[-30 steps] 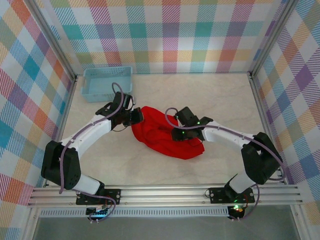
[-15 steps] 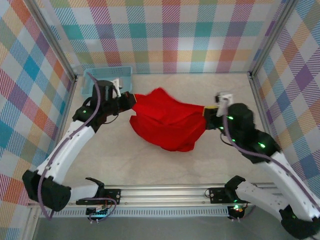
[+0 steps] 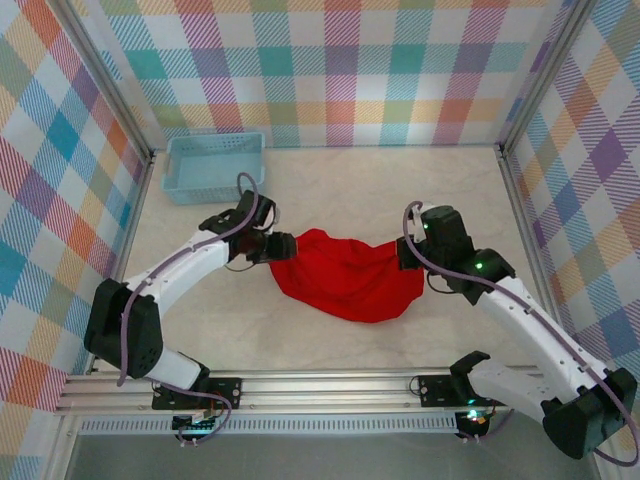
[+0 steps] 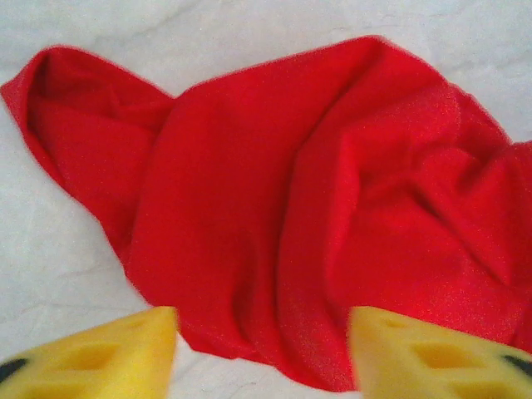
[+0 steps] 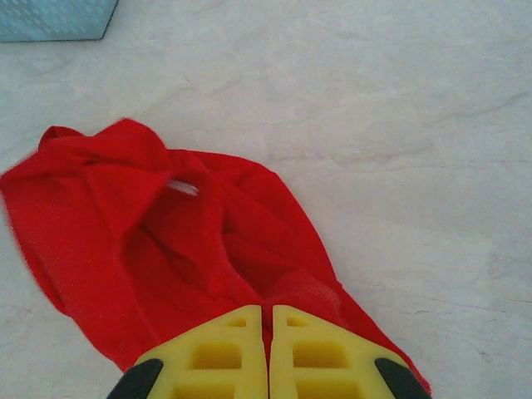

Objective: Fold the inside-out t-shirt

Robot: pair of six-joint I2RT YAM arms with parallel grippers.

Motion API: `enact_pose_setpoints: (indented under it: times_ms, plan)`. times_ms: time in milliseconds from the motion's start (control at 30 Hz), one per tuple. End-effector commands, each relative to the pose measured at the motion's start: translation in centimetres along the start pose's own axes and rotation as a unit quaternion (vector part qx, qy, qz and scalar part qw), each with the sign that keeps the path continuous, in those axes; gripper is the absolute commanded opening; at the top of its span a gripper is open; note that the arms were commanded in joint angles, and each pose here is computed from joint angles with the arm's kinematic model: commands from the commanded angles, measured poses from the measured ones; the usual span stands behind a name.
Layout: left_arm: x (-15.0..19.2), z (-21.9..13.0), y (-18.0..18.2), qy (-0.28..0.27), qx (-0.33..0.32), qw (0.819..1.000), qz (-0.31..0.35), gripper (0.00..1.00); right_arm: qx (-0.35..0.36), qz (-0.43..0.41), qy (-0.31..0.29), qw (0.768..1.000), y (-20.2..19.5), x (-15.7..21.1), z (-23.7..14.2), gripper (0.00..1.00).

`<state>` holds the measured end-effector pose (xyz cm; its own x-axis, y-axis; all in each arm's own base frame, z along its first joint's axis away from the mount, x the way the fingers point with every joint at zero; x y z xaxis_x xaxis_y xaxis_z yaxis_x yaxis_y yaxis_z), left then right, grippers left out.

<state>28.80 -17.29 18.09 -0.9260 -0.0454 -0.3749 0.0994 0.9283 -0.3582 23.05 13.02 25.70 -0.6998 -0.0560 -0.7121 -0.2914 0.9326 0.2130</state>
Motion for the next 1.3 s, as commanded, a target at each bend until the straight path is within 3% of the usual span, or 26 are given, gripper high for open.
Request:
enact_pose_setpoints:
  times_ms: [0, 100, 200, 400, 733, 833, 967, 1100, 1133, 1200, 1267]
  plan:
    - [-0.3, -3.8, -3.2, -0.064, 0.011, 0.991, 0.113, 0.71, -0.066, -0.007, -0.032, 0.997, 1.7, -1.6, -1.1, 0.0]
    - [0.5, -5.5, -7.0, -0.097, 0.046, 0.975, 0.195, 0.78, -0.111, -0.021, -0.038, 0.993, 2.7, -1.8, -1.8, 0.0]
    - [2.0, -5.9, -11.0, -0.12, 0.092, 0.946, 0.287, 0.84, -0.137, -0.028, -0.046, 0.989, 3.2, -1.7, -2.6, 0.0]
    - [2.3, -4.9, -14.6, -0.135, 0.14, 0.907, 0.374, 0.91, -0.164, -0.04, -0.057, 0.984, 3.7, -1.6, -4.2, 0.0]
    - [0.9, 0.0, -16.3, -0.112, 0.11, 0.893, 0.422, 0.89, -0.175, -0.035, -0.066, 0.982, 3.9, -1.6, -5.5, 0.0]
    - [0.9, 1.3, -16.2, -0.098, 0.097, 0.896, 0.423, 0.78, -0.146, -0.028, -0.072, 0.986, 3.3, -1.9, -5.6, 0.0]
    - [0.7, 1.2, -16.1, -0.101, 0.089, 0.899, 0.418, 0.55, -0.079, -0.017, -0.079, 0.994, 1.7, -2.4, -5.5, 0.0]
    - [-0.3, -0.4, -16.1, -0.132, 0.071, 0.901, 0.407, 0.13, -0.061, -0.009, -0.088, 0.994, 1.0, -3.6, -5.7, 0.0]
    - [-0.6, -1.0, -16.3, -0.139, 0.07, 0.901, 0.404, 0.07, -0.058, -0.005, -0.092, 0.994, 0.9, -4.1, -5.8, 0.0]
    - [-1.4, -2.6, -16.6, -0.16, 0.068, 0.903, 0.392, 0.0, -0.049, 0.001, -0.102, 0.994, 0.6, -5.2, -6.0, 0.0]
    - [-2.0, -4.7, -17.1, -0.175, 0.073, 0.905, 0.381, 0.0, -0.031, 0.01, -0.108, 0.994, 0.1, -6.4, -6.0, 0.0]
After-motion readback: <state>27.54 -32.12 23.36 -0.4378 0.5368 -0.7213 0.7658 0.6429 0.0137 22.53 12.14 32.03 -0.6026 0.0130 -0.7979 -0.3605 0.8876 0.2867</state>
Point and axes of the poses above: each hand's point on the last joint's axis, 136 mm out from that joint toward the fingers, its own z axis out along the fingers, its own y axis along the line the jaws close on, x = y × z, the point moved 6 cm from there along -z, back along the fingers
